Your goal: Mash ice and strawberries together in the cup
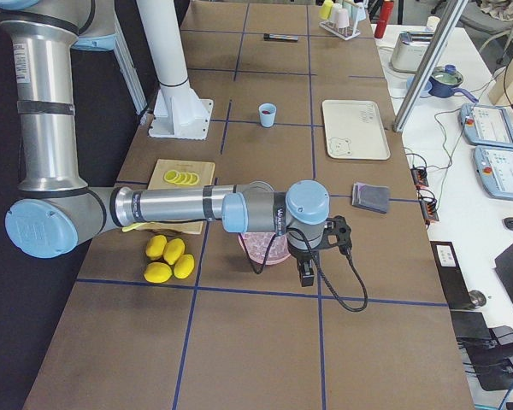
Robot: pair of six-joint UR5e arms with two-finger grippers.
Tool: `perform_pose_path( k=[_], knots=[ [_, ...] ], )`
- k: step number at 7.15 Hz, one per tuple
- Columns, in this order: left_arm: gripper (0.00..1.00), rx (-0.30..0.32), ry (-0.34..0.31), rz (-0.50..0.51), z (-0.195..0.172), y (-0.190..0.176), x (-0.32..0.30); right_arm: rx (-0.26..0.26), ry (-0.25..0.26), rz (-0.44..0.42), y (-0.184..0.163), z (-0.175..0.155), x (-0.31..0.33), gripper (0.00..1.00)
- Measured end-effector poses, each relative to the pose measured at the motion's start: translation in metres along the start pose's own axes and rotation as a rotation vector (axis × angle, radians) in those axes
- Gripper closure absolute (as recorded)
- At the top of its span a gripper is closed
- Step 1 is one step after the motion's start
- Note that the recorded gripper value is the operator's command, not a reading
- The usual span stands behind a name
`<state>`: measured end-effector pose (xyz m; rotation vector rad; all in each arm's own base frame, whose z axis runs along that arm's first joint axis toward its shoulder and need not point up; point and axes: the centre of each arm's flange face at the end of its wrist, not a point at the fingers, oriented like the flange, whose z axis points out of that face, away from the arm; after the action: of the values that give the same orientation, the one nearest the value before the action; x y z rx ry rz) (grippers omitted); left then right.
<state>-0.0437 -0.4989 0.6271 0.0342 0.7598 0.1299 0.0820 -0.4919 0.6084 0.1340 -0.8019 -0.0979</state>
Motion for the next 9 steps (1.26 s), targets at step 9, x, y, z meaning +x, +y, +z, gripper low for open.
perform_pose_path(
  k=[9],
  knots=[
    [0.0, -0.017, 0.058, -0.087, 0.012, 0.014, -0.053, -0.037, -0.012, 0.06, 0.029, 0.017, 0.021, 0.01]
  ],
)
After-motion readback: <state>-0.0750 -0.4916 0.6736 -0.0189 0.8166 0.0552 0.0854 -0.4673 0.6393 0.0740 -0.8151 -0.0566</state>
